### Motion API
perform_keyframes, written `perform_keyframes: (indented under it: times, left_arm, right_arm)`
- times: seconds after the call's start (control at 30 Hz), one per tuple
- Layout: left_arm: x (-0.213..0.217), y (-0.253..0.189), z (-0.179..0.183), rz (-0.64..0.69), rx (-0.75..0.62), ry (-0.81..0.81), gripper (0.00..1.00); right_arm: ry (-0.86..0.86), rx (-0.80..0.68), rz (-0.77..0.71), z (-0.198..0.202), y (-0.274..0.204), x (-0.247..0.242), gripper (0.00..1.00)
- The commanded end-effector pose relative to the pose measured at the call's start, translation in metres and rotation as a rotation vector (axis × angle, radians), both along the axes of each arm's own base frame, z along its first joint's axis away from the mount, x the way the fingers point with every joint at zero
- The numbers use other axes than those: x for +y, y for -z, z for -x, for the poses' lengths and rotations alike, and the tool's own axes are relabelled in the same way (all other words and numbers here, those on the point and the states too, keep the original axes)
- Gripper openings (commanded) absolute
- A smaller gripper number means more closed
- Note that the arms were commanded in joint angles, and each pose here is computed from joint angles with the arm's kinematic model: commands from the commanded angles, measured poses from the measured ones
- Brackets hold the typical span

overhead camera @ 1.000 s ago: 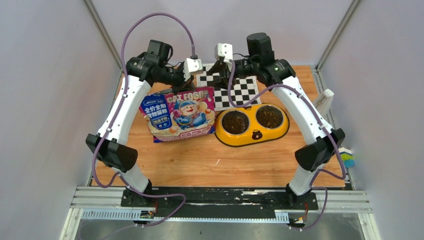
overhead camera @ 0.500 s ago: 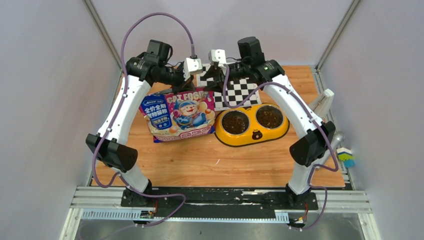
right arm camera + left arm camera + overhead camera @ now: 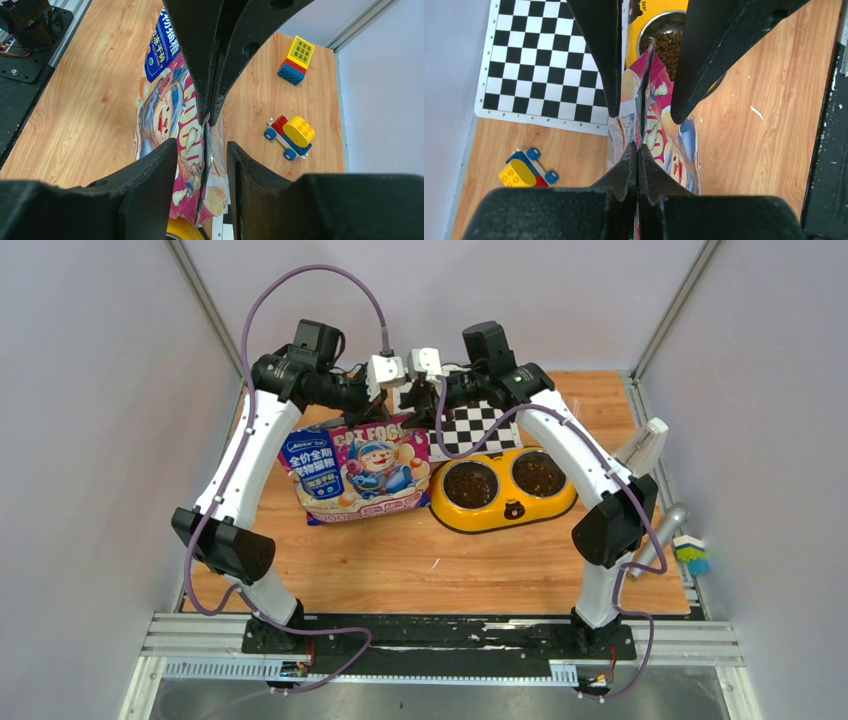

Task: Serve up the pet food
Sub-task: Close the pet food bag at the center of the board.

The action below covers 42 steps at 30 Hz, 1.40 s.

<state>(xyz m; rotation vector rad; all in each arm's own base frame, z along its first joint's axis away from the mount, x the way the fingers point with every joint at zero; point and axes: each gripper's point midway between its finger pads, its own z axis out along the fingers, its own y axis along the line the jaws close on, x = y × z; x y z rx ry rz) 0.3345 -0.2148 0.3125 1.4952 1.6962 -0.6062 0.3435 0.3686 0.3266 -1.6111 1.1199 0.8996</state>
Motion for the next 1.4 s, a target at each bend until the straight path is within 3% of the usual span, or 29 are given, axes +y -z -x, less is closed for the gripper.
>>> perform_keyframes:
  times: [0.0,0.13,0.27,0.4,0.43,0.47,0.53,0.6,0.67,0.97,1.2,1.23,1.27,1.33,1.37]
  left_arm:
    - [-0.007,-0.032,0.012,0.084,-0.056,0.033,0.0]
    - [-0.007,-0.033,0.014,0.085,-0.055,0.038,0.0]
    - [-0.007,-0.031,0.015,0.085,-0.05,0.039,0.0]
    - [-0.006,-0.028,0.016,0.076,-0.048,0.044,0.03]
    - [-0.005,-0.026,0.016,0.069,-0.044,0.045,0.08]
    - [-0.005,-0.024,0.016,0.063,-0.043,0.043,0.27]
    - [-0.003,-0.02,0.016,0.05,-0.04,0.042,0.49]
    - [-0.002,-0.016,0.016,0.042,-0.037,0.042,0.52]
    - [-0.001,-0.012,0.015,0.031,-0.034,0.039,0.46]
    - [0.008,0.0,0.011,-0.027,-0.037,0.013,0.02]
    - [0.016,-0.008,0.01,-0.034,-0.1,-0.018,0.0]
    - [0.018,-0.008,0.009,-0.041,-0.1,-0.021,0.14]
    - [0.022,-0.009,0.01,-0.046,-0.095,-0.024,0.34]
    - [0.029,-0.009,0.01,-0.043,-0.082,-0.033,0.52]
    - [0.031,-0.009,0.01,-0.043,-0.082,-0.034,0.56]
  right_arm:
    - [-0.045,-0.025,-0.024,0.004,-0.002,0.009,0.41]
    - [-0.039,-0.018,-0.019,0.001,0.002,0.012,0.31]
    - [-0.027,-0.013,-0.017,-0.003,0.002,0.013,0.02]
    - [0.004,-0.016,-0.007,-0.008,0.003,0.012,0.0]
    - [0.009,-0.016,-0.004,-0.009,0.003,0.012,0.0]
    - [0.014,-0.018,-0.003,-0.01,0.003,0.011,0.0]
    - [0.018,-0.021,-0.004,-0.01,0.001,0.011,0.0]
    - [0.019,-0.022,-0.01,-0.01,-0.002,0.011,0.0]
    - [0.017,-0.021,-0.017,-0.008,-0.006,0.011,0.0]
    - [0.011,-0.019,-0.024,-0.004,-0.01,0.01,0.0]
    - [0.012,-0.029,-0.026,-0.003,-0.013,0.008,0.0]
    - [0.011,-0.032,-0.027,-0.003,-0.015,0.008,0.0]
    - [0.008,-0.031,-0.028,-0.001,-0.015,0.007,0.0]
    - [0.003,-0.031,-0.031,0.0,-0.016,0.007,0.0]
    - [0.001,-0.029,-0.03,0.001,-0.016,0.007,0.0]
